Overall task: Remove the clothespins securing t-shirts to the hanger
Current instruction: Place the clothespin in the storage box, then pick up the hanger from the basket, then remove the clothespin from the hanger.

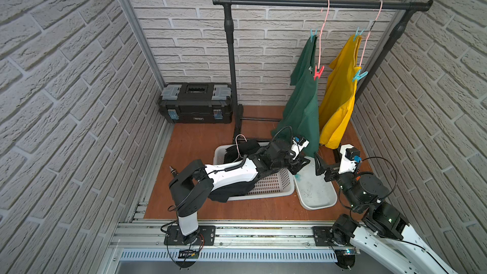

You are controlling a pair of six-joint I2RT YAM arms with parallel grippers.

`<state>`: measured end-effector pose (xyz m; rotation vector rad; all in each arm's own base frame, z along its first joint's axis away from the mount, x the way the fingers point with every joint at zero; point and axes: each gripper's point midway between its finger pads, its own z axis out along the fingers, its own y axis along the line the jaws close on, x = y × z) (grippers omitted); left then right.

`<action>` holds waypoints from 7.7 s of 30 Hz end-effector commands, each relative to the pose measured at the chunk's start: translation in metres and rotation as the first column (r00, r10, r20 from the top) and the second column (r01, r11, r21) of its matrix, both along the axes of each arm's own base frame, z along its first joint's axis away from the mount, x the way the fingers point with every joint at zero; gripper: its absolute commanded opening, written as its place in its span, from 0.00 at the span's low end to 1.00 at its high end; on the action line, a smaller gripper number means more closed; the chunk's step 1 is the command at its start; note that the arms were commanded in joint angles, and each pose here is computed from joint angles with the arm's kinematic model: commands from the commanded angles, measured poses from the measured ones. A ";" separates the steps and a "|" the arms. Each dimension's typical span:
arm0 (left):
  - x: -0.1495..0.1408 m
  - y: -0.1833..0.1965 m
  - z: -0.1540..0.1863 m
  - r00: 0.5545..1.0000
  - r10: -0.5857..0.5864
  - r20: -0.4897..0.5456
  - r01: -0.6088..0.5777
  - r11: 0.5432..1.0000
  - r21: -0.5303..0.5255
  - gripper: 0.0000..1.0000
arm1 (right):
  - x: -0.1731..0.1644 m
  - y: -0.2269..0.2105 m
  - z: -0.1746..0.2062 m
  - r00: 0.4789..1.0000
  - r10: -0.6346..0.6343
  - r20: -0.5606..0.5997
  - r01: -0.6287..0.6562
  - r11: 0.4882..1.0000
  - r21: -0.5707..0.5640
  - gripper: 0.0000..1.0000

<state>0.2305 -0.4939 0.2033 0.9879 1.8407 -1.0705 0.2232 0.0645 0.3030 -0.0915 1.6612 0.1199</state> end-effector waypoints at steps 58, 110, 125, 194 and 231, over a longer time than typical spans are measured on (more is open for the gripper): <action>-0.007 0.181 -0.025 0.913 0.357 0.195 -0.397 0.890 0.227 0.98 | 0.033 0.047 -0.019 0.992 0.104 -0.076 -0.099 0.992 0.075 1.00; 0.105 0.288 -0.032 0.576 0.779 -0.248 -0.714 0.627 0.311 0.55 | 0.046 0.071 -0.044 0.970 0.176 -0.169 -0.162 0.982 0.095 1.00; 0.114 0.286 -0.038 0.580 0.774 -0.255 -0.720 0.633 0.284 0.32 | 0.045 0.072 -0.043 0.969 0.180 -0.169 -0.165 0.981 0.101 1.00; -0.010 0.291 0.080 0.955 0.188 0.231 -0.240 0.944 0.226 0.00 | -0.011 0.174 -0.062 0.568 0.781 -0.260 -0.812 0.480 -0.334 0.99; -0.013 0.287 0.077 0.956 0.084 0.280 -0.166 0.945 0.283 0.00 | 0.003 0.210 -0.108 0.385 0.752 -0.534 -0.870 0.103 -0.482 0.90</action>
